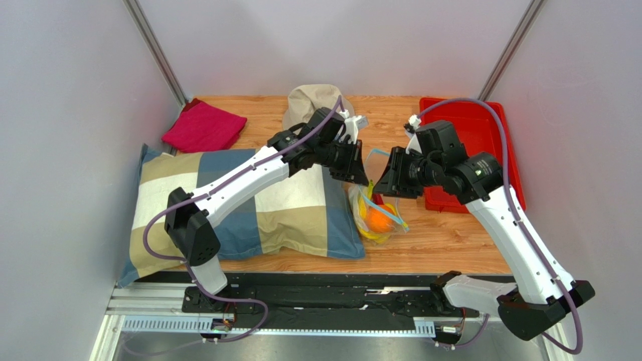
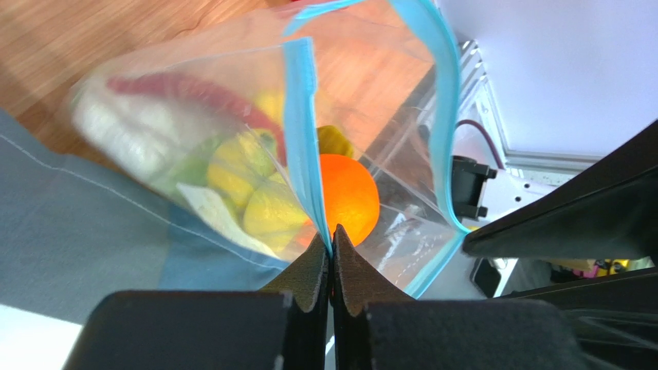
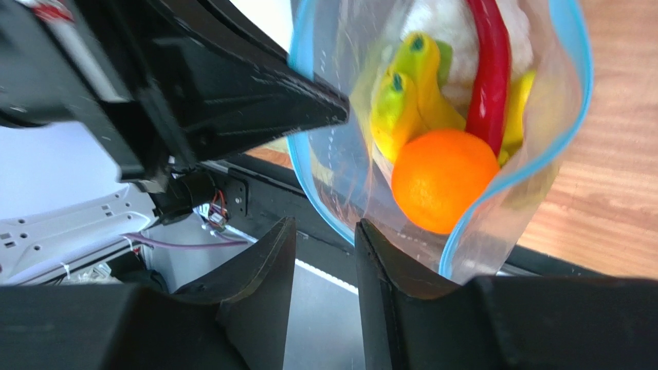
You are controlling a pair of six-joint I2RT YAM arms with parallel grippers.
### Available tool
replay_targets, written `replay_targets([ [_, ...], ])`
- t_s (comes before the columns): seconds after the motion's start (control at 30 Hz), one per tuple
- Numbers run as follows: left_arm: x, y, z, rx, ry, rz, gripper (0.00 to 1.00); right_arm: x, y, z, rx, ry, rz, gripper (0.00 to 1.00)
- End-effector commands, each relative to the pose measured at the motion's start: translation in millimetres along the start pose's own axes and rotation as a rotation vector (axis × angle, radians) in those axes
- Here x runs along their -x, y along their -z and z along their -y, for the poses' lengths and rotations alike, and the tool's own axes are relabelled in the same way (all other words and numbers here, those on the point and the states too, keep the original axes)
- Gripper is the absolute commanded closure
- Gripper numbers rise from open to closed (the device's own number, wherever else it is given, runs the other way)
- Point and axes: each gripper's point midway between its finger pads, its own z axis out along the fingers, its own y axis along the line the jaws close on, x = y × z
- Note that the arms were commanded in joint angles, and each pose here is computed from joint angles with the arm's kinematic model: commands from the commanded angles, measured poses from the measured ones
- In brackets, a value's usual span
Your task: Open the zip-top bag and remove the fake food
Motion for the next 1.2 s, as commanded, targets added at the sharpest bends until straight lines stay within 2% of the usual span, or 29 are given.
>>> replay_targets([
  [0.0, 14.3, 11.2, 25.9, -0.096, -0.005, 0.057, 1.0, -4.4, -12.3, 6.9, -0.033, -0.051, -0.004, 0.63],
  [0.13, 13.3, 6.0, 26.0, -0.108, 0.004, 0.047, 1.0, -5.9, -24.9, 16.1, -0.058, -0.039, -0.013, 0.67],
  [0.3, 15.5, 4.2, 26.1, -0.113, 0.004, 0.051, 1.0, -28.8, -45.8, 47.9, -0.185, -0.029, -0.135, 0.64],
  [0.5, 12.3, 0.3, 24.0, -0.118, 0.012, 0.039, 1.0, -42.7, -35.9, 73.4, -0.293, 0.012, -0.172, 0.46],
  [0.53, 10.8, -2.0, 23.0, -0.119, 0.014, 0.035, 1.0, -48.4, -37.5, 77.7, -0.298, 0.012, -0.185, 0.38],
  [0.57, 10.5, -2.4, 22.8, -0.124, 0.015, 0.034, 1.0, -49.7, -41.0, 74.3, -0.269, 0.011, -0.185, 0.34],
  [0.83, 5.5, -10.2, 19.2, -0.134, 0.036, 0.014, 1.0, -87.7, -70.3, 86.0, -0.221, -0.059, -0.24, 0.18],
  [0.9, 5.5, -10.8, 20.0, -0.139, 0.044, 0.013, 1.0, -88.0, -78.0, 84.0, -0.184, -0.068, -0.217, 0.18],
  [1.0, 4.8, -11.1, 20.3, -0.143, 0.048, 0.01, 1.0, -74.4, -77.6, 77.4, -0.163, -0.054, -0.16, 0.23],
  [1.07, 4.2, -9.4, 20.3, -0.141, 0.044, 0.013, 1.0, -65.4, -72.8, 73.6, -0.166, -0.033, -0.136, 0.36],
  [1.1, 3.2, -9.9, 19.2, -0.138, 0.048, 0.011, 1.0, -53.3, -65.8, 65.6, -0.151, -0.018, -0.097, 0.44],
  [1.13, 2.5, -8.7, 19.4, -0.139, 0.047, 0.012, 1.0, -47.0, -60.5, 61.6, -0.143, 0.01, -0.076, 0.66],
  [1.17, 1.7, -9.2, 18.4, -0.136, 0.049, 0.011, 1.0, -40.3, -55.4, 57.6, -0.135, 0.024, -0.049, 0.75],
])
